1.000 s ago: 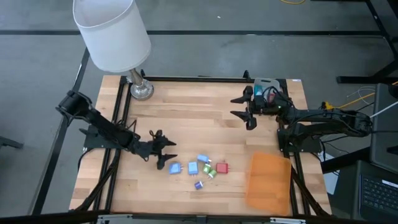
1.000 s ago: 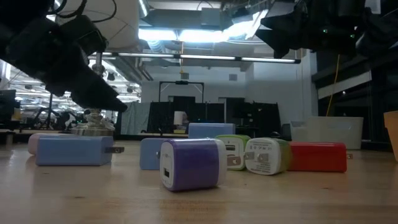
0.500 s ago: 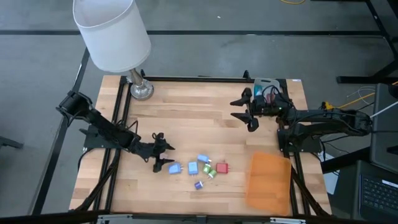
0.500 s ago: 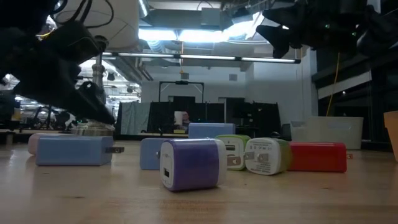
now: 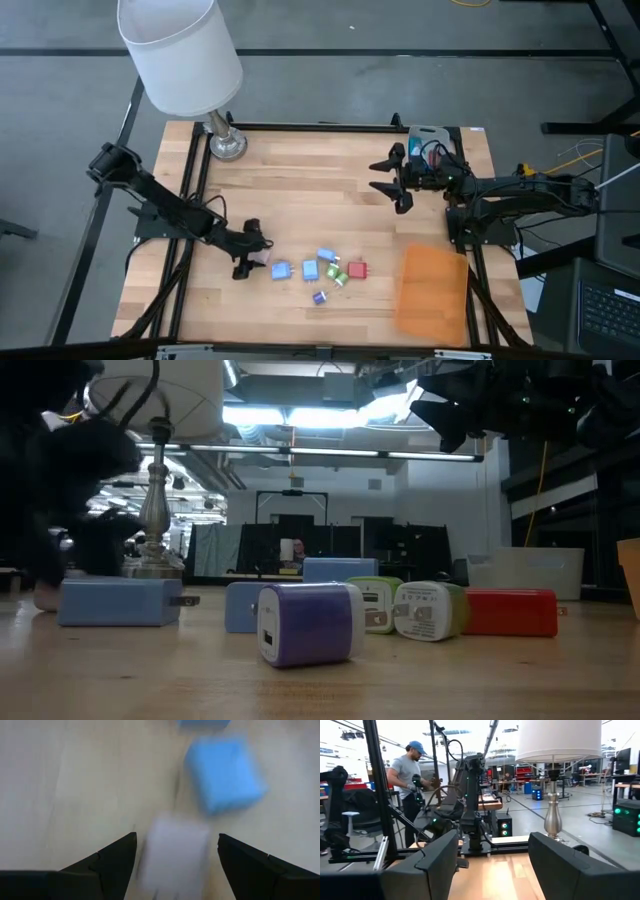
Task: Pick & Place Office items
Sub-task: Put the light pink charger adapter into the orange bin
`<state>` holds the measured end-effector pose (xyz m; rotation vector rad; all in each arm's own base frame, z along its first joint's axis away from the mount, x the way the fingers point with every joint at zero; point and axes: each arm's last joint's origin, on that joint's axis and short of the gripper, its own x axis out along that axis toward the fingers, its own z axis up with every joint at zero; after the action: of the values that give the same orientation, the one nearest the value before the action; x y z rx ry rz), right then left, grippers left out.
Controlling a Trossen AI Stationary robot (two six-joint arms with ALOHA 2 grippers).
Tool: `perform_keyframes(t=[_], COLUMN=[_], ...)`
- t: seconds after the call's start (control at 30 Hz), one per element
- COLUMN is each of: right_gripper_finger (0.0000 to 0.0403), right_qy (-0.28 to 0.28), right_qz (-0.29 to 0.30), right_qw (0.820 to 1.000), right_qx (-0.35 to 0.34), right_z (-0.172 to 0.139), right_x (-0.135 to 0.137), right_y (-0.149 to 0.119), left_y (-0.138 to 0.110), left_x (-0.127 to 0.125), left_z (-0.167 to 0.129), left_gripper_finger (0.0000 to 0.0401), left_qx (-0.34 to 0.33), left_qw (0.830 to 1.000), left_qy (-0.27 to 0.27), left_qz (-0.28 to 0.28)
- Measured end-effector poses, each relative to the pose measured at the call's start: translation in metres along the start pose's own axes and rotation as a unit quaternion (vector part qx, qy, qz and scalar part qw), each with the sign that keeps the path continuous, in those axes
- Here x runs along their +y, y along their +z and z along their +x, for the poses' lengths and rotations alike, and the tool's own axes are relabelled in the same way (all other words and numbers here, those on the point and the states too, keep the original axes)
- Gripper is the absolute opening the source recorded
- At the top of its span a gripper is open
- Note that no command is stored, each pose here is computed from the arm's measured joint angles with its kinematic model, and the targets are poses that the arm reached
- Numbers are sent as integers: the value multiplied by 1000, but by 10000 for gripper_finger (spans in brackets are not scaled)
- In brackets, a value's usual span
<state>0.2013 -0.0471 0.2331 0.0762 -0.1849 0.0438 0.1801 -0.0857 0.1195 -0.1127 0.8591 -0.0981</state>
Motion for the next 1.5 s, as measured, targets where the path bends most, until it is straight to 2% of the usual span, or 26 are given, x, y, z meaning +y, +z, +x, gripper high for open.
perform_keyframes(t=[0.03, 0.13, 0.47, 0.57, 0.7, 0.8, 0.97, 1.1, 1.17, 1.37, 1.5], right_gripper_finger=[238, 238, 238, 238, 238, 238, 238, 238, 238, 238, 238], right_qy=[0, -1, -2, -6, -5, -5, -5, -4, -4, -3, -3], right_qz=[-2, -2, -5, -7, -15, -15, -16, -18, -18, -21, -21], right_qw=[1000, 1000, 1000, 1000, 1000, 1000, 1000, 1000, 1000, 1000, 1000], right_qx=[0, 7, 12, 12, 11, 10, 5, 1, -1, -8, -9], right_z=[0, 0, 0, 0, 0, 0, 0, 0, 0, 0, 0], right_x=[0, 0, 0, -1, -1, -1, 0, 0, 0, 0, 0], right_y=[0, -1, -2, -2, -2, -2, -1, 0, 0, 2, 2], left_y=[-4, -6, -4, -3, 0, 6, 32, 58, 68, 107, 146], left_x=[2, 2, 1, 1, 3, 4, 5, 15, 23, 40, 40], left_z=[-1, -1, -1, -1, 0, 0, -2, -9, -13, -3, 15], left_gripper_finger=[271, 272, 267, 246, 195, 195, 195, 195, 195, 195, 195], left_qx=[26, 46, 33, 26, 7, -16, -137, -255, -291, -270, -279], left_qw=[1000, 999, 999, 1000, 1000, 1000, 990, 967, 956, 958, 948], left_qy=[7, 0, -4, 1, 9, 7, -12, -7, -8, -3, -43], left_qz=[1, -9, -14, -15, -21, -25, 9, 30, 42, 93, 149])
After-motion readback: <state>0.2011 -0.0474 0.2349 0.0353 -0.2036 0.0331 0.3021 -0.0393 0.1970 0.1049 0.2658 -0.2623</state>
